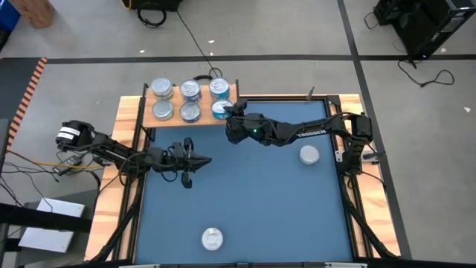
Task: Stack canned seafood by type on shelf
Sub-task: Stack the yellow blue tuna can on top of the yellow blue tuna can on the shelf
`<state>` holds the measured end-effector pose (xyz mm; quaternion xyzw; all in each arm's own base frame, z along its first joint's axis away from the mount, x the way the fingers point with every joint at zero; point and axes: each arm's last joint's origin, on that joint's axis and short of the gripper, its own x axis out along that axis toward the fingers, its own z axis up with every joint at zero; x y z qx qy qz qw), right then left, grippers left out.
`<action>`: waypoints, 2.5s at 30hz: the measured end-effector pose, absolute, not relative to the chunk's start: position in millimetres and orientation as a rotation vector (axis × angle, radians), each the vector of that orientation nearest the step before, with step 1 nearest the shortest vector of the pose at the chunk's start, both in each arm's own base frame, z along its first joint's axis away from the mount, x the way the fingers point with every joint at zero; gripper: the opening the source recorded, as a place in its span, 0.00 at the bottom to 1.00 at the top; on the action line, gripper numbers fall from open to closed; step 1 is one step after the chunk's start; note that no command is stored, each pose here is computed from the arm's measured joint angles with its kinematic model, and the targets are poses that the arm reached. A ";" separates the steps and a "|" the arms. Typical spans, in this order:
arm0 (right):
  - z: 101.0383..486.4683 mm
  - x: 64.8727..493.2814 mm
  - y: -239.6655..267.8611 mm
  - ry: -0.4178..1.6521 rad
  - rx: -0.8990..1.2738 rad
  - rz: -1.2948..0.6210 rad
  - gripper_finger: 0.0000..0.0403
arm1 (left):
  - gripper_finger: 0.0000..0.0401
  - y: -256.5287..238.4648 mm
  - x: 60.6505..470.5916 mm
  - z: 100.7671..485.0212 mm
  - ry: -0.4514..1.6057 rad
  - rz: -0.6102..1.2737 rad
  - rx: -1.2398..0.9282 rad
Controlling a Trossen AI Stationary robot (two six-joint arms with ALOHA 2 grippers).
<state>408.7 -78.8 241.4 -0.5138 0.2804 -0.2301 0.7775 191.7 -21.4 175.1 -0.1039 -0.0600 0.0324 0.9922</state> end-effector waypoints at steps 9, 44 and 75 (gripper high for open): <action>241.1 408.4 -80.0 0.567 -0.977 -0.533 0.56 | 0.01 -21.4 191.7 175.1 -0.120 0.065 -0.208; 282.4 419.2 -88.7 0.540 -0.574 -0.497 0.28 | 0.01 -21.5 191.9 175.2 -0.120 0.065 -0.209; 277.8 412.8 -109.6 0.516 -0.302 -0.437 0.02 | 0.01 -21.5 191.9 175.2 -0.120 0.065 -0.209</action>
